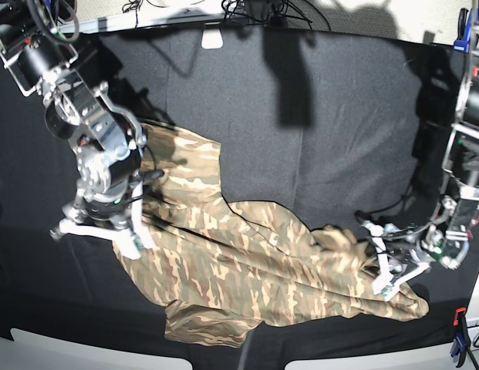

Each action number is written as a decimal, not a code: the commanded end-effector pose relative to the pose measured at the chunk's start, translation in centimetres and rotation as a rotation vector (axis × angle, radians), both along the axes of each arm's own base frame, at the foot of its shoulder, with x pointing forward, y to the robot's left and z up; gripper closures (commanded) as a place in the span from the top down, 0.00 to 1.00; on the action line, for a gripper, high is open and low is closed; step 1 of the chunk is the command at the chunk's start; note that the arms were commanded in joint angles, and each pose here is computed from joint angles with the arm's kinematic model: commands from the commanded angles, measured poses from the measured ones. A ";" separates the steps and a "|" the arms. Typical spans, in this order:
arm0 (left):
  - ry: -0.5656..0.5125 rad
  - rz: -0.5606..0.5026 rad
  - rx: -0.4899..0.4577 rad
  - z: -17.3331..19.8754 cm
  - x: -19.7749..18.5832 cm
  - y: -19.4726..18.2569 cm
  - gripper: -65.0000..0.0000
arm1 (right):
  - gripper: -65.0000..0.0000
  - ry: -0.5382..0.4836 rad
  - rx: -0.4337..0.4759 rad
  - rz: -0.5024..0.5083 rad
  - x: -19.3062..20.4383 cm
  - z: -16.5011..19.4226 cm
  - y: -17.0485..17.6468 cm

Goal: Layout the t-shirt on the table in an organized manner, then fold the t-shirt properly
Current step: 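Lower the left gripper and place the shirt edge flat on the table, then grasp the shirt's collar edge with the right gripper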

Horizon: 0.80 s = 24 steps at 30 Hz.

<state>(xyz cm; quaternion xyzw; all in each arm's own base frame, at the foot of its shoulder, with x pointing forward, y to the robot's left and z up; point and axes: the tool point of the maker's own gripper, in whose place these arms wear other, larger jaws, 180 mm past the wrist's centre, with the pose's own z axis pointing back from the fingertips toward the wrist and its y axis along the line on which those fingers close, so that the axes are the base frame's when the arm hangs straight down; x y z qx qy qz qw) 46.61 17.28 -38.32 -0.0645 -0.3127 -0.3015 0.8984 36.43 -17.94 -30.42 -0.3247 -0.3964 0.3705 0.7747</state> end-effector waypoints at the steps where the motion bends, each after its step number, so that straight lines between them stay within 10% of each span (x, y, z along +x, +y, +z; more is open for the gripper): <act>1: -0.057 -0.006 -0.010 2.5 1.7 -0.2 0.00 | 0.32 -0.048 0.015 0.041 -0.2 1.3 0.9; 17: -0.130 -0.050 0.013 4.1 -0.5 -2.7 0.00 | 0.32 0.258 0.191 0.075 -12.3 -4.7 4.8; 24: -0.128 -0.050 0.014 4.0 -0.5 -2.7 0.00 | 0.32 0.384 0.086 0.146 -13.6 -7.3 4.3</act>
